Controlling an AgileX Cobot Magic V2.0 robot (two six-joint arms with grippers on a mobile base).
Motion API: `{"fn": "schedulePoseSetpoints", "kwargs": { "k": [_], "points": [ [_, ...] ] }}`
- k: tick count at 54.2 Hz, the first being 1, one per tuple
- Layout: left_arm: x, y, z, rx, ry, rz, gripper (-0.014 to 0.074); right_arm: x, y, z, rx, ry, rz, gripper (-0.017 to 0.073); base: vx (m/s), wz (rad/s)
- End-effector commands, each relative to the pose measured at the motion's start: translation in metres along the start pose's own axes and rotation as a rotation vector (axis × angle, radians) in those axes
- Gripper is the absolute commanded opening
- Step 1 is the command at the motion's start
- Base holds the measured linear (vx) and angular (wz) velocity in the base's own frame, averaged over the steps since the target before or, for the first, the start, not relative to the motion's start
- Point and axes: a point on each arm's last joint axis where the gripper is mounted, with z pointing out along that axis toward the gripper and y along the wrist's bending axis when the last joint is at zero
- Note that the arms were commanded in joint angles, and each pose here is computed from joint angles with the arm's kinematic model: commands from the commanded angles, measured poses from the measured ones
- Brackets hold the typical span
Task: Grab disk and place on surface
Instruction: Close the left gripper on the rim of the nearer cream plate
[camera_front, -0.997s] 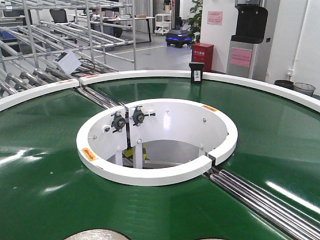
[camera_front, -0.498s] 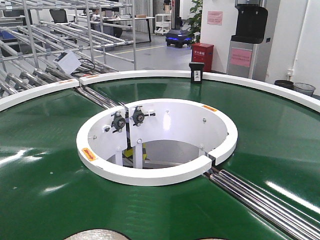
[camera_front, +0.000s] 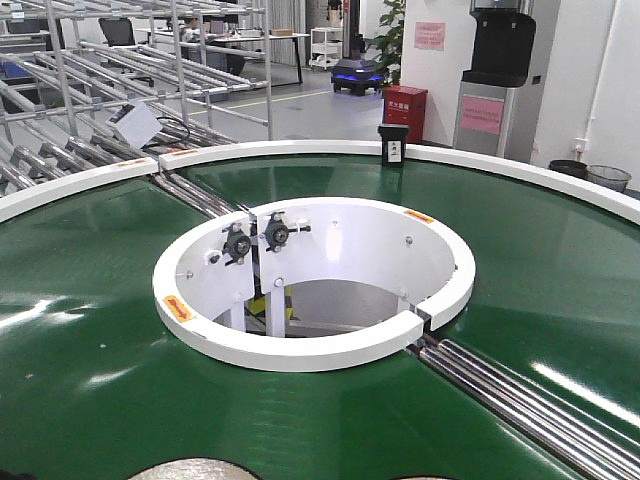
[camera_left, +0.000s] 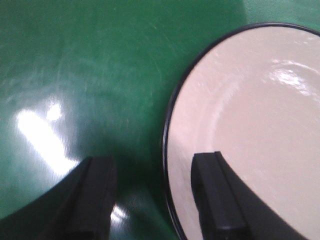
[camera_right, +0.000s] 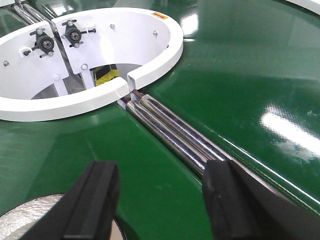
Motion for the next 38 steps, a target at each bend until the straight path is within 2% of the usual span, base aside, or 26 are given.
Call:
{"fn": "schedulePoseSetpoints", "kwargs": {
  "k": [1,7,11,14,21,28,38],
  "points": [
    [-0.023,0.0,0.002,0.009,-0.057,0.012,0.0466,-0.017,0.0,-0.004,-0.001,-0.11,-0.002,0.0451,0.0,0.0],
    [-0.033,0.001,0.017,0.046,0.006,0.057,0.0466,-0.017,0.0,-0.004,-0.001,-0.11,-0.002,0.0451,0.0,0.0],
    [-0.036,0.0,0.027,0.099,0.046,0.082,0.0466,-0.017,0.0,-0.004,-0.001,-0.11,-0.002,0.0451,0.0,0.0],
    [-0.037,-0.001,0.034,0.142,0.078,0.118,0.0466,-0.017,0.0,-0.004,-0.001,-0.109,-0.002,0.0451,0.0,0.0],
    [-0.036,-0.003,0.054,0.243,0.128,0.128,0.0466,-0.016,0.001,-0.004,-0.006,-0.105,0.01,0.0451,0.0,0.0],
    [-0.029,-0.004,0.071,0.337,0.19,0.124,0.0466,-0.016,0.002,-0.004,-0.022,-0.105,0.051,0.0451,0.0,0.0],
    [-0.026,-0.012,0.078,0.477,0.214,0.146,0.0456,-0.016,0.002,-0.004,-0.024,-0.105,0.054,0.0451,0.0,0.0]
  ]
}}
